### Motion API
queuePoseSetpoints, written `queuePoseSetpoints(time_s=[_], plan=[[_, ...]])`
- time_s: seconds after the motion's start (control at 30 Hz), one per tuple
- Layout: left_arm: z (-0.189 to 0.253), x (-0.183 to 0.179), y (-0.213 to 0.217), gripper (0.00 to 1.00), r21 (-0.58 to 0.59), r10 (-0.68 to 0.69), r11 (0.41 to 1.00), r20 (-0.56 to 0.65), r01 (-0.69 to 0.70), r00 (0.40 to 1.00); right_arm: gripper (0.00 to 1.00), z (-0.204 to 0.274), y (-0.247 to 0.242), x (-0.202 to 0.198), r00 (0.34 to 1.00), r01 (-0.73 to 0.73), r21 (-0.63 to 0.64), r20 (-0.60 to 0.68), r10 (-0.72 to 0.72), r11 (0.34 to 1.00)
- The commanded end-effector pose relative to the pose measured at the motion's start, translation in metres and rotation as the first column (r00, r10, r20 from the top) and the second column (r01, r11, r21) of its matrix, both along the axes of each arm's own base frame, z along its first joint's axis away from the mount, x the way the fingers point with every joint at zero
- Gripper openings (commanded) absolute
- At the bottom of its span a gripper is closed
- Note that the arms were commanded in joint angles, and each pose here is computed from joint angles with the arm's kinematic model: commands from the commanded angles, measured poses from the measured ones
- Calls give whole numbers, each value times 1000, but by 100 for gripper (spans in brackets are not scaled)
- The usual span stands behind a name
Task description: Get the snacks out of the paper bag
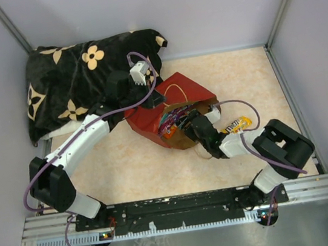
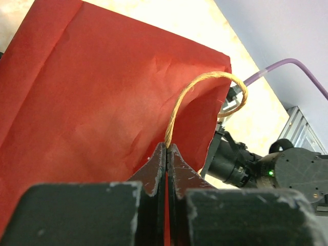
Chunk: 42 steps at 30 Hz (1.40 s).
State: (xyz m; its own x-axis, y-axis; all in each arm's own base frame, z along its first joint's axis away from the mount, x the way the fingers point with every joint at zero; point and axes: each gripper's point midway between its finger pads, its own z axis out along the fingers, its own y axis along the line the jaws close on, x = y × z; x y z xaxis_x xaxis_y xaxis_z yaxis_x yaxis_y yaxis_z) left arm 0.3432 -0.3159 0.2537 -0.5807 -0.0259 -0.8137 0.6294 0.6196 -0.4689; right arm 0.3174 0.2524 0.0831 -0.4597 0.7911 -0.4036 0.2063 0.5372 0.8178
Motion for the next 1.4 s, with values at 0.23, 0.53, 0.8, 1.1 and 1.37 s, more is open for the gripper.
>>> queuePoseSetpoints(time_s=[0.23, 0.53, 0.8, 1.1, 1.37], plan=[[12, 3, -5, 0, -35, -19, 999, 17, 19, 1000, 52, -45, 2, 20, 990, 99, -13, -97, -99, 995], [10, 1, -7, 0, -42, -37, 998, 7, 37, 999, 37, -80, 21, 35, 986, 94, 24, -137, -90, 995], [10, 1, -8, 0, -44, -40, 998, 4, 40, 999, 0, -43, 8, 18, 996, 65, 22, -61, -64, 998], [10, -1, -10, 0, -51, -53, 997, 4, 54, 999, 0, 11, -18, -63, 995, -103, -55, -2, 103, 993], [6, 4, -6, 0, -25, -30, 999, 16, 31, 999, 0, 74, -50, -93, 983, -150, -108, 91, 160, 983]])
